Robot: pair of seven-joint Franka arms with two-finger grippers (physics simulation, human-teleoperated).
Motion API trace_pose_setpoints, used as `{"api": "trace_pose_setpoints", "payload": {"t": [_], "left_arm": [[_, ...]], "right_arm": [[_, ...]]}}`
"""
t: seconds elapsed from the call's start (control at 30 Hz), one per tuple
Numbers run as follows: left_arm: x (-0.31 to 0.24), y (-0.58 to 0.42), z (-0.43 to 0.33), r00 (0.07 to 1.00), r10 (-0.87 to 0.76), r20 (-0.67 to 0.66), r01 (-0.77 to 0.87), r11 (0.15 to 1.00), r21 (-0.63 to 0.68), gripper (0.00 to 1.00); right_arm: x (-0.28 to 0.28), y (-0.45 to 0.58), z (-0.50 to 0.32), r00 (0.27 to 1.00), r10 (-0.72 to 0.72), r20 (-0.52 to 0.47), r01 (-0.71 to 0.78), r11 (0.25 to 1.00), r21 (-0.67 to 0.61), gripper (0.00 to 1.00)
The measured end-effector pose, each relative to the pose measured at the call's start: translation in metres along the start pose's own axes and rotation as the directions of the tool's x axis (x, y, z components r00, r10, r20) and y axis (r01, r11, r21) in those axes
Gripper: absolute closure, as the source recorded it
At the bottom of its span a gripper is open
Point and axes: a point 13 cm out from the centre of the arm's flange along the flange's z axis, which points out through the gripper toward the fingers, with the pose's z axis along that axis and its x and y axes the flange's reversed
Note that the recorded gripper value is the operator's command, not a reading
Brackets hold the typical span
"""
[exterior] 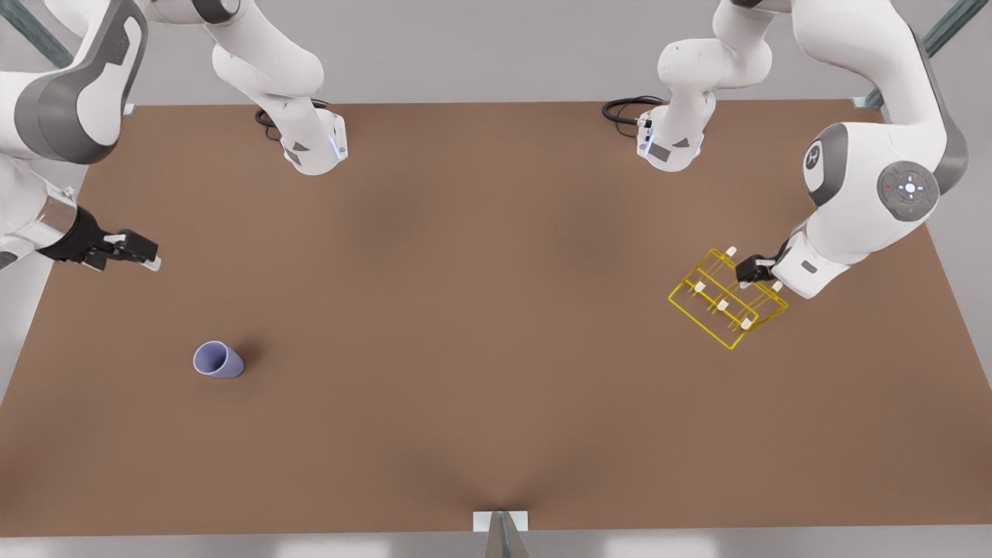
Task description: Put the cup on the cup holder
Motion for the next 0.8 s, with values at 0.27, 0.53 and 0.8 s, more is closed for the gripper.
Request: {"api": "trace_pose_setpoints", "payload": {"t": [0.27,0.53,0.8], "left_arm": [[-0.037,-0.033,-0.006,1.000,0.014,0.014,-0.014,1.000,-0.001,0.00],[-0.030,-0.035,0.023,0.995,-0.010,-0.104,0.012,1.000,0.015,0.00],[-0.022,-0.036,0.030,0.989,-0.025,-0.144,0.028,0.999,0.019,0.00]], "right_arm": [[-0.042,0.029,0.090,0.993,-0.071,-0.098,0.069,0.997,-0.024,0.00],[-0.131,0.105,0.123,0.990,-0.142,0.024,0.143,0.989,-0.047,0.00],[-0.113,0.111,0.174,0.991,-0.114,-0.067,0.111,0.993,-0.048,0.00]]}}
